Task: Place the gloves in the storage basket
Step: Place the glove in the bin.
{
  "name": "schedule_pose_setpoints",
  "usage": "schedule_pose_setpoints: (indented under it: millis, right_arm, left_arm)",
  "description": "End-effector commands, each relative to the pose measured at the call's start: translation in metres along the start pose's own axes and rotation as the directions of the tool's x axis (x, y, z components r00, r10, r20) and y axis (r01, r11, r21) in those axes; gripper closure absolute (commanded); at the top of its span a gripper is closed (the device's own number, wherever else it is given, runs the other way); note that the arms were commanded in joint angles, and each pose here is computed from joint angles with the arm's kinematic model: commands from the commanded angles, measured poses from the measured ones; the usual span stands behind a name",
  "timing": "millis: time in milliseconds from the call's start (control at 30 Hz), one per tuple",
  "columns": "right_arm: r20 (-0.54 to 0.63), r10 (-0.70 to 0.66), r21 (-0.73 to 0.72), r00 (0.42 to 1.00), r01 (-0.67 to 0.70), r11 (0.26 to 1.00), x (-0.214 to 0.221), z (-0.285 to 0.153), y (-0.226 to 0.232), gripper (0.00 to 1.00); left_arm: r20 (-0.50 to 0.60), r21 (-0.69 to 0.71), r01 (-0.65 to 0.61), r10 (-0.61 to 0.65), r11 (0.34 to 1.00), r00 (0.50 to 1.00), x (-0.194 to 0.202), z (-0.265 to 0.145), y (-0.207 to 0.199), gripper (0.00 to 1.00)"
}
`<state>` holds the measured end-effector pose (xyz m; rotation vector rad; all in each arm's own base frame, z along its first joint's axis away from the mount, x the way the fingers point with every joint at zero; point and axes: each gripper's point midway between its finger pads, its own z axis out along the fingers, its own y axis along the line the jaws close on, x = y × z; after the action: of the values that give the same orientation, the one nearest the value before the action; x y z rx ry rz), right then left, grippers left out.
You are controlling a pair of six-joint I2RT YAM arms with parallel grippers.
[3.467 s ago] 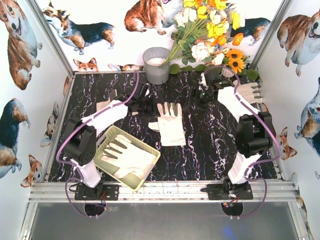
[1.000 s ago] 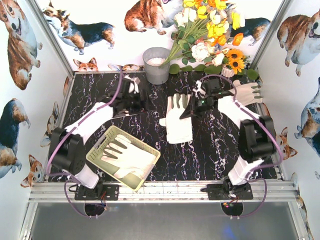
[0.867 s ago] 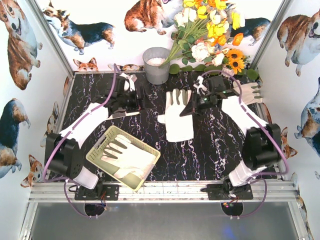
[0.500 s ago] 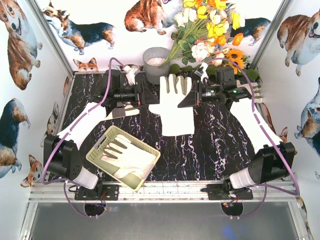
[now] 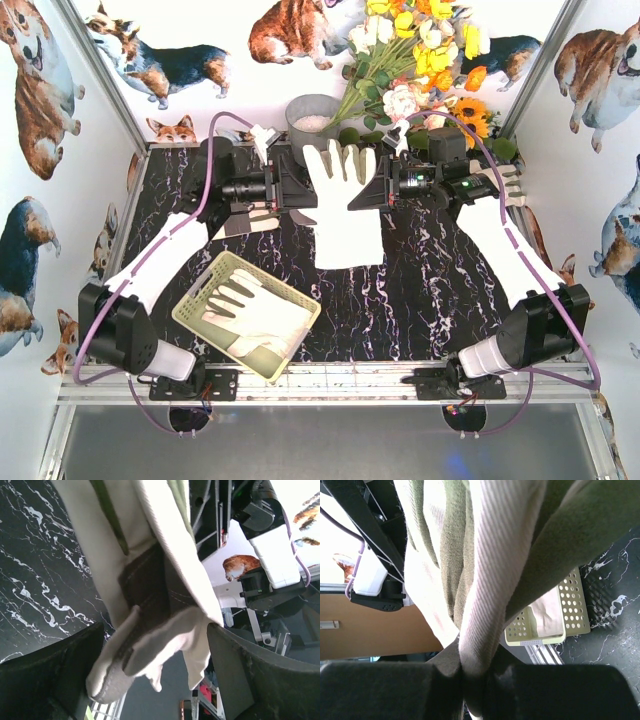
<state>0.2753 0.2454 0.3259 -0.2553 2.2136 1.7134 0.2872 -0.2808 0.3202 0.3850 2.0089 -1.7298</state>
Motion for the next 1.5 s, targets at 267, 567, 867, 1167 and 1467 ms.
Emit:
schedule_pose_setpoints:
  millis: [267,567,867,1167,1467]
  right_arm:
    - [0.027,-0.116,-0.043,0.993,0.117,0.992,-0.012,-0.004,0.026,1.00]
    - [0.006,-0.122,-0.087,0.993,0.122,0.989,-0.012,-0.005,0.035,1.00]
    - [-0.023,-0.134,-0.153,0.991,0.129,0.980,-0.006,-0.006,0.054,1.00]
    - [-0.035,-0.148,-0.184,0.988,0.139,0.973,-0.006,-0.001,0.061,1.00]
    - [-0.001,-0.158,-0.109,0.987,0.157,0.982,-0.011,0.003,0.045,1.00]
  left_arm:
    - [0.037,0.103,-0.024,0.021,0.994,0.999,0.009,-0.020,-0.047,0.42]
    - [0.147,-0.016,-0.014,0.016,1.000,0.989,0.003,-0.029,-0.025,0.70]
    - [0.084,0.072,0.001,-0.007,0.997,0.996,0.003,-0.023,-0.036,0.33]
    - [0.035,0.149,0.007,-0.012,0.989,0.999,0.005,-0.007,-0.048,0.28]
    - [0.086,0.126,0.042,-0.053,0.991,0.995,-0.001,-0.002,-0.042,0.81]
